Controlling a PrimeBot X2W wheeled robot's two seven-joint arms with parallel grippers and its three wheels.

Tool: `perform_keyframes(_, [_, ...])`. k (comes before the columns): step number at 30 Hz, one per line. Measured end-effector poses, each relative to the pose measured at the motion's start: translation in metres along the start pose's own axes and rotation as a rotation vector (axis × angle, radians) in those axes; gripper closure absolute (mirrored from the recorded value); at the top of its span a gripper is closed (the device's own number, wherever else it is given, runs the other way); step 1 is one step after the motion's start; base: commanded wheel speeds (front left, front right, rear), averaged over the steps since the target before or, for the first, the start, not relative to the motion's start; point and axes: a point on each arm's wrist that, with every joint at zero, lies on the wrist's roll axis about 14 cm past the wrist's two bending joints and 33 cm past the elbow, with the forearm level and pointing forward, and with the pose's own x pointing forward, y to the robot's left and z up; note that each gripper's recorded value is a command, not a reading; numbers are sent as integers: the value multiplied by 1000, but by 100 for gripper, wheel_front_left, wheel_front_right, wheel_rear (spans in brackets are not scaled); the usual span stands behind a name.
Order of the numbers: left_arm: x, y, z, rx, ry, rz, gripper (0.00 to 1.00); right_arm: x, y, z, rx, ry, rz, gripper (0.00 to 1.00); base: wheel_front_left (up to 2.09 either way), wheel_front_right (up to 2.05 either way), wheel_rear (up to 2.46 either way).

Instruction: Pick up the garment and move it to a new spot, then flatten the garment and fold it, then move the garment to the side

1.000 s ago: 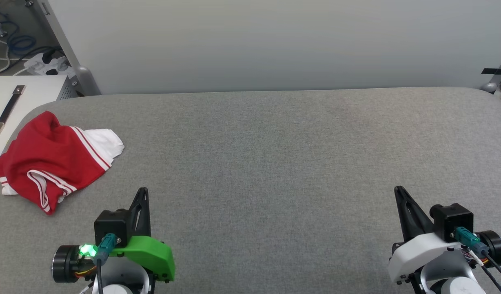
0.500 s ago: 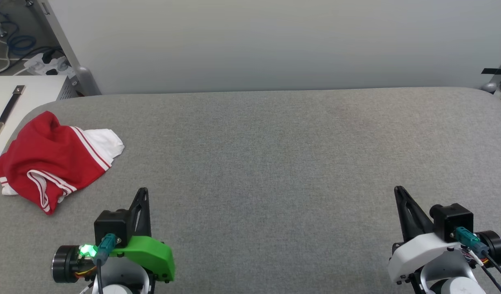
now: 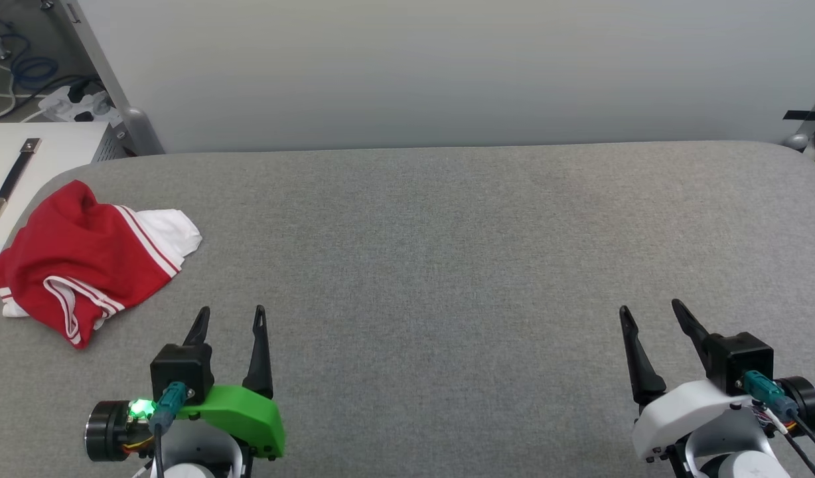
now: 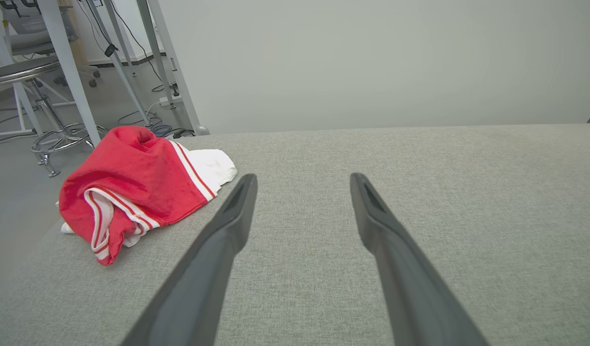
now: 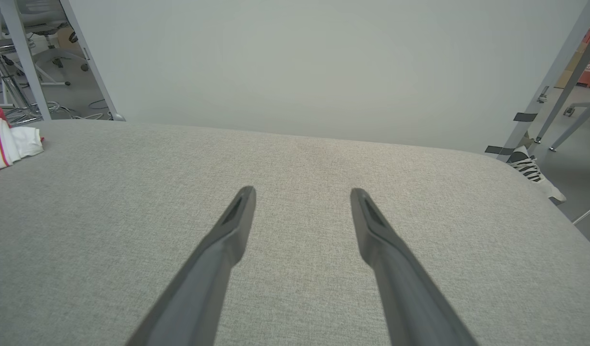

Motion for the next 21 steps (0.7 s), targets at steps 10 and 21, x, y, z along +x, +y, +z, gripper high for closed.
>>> perform_keyframes(10, [0, 0, 0, -21, -14, -1, 0, 0, -2, 0, 5, -12, -6, 0, 0, 0, 0])
perform_keyframes(21, [-1, -1, 2, -49, -31, -6, 0, 0, -4, 2, 20, -33, -11, 0, 0, 0, 0])
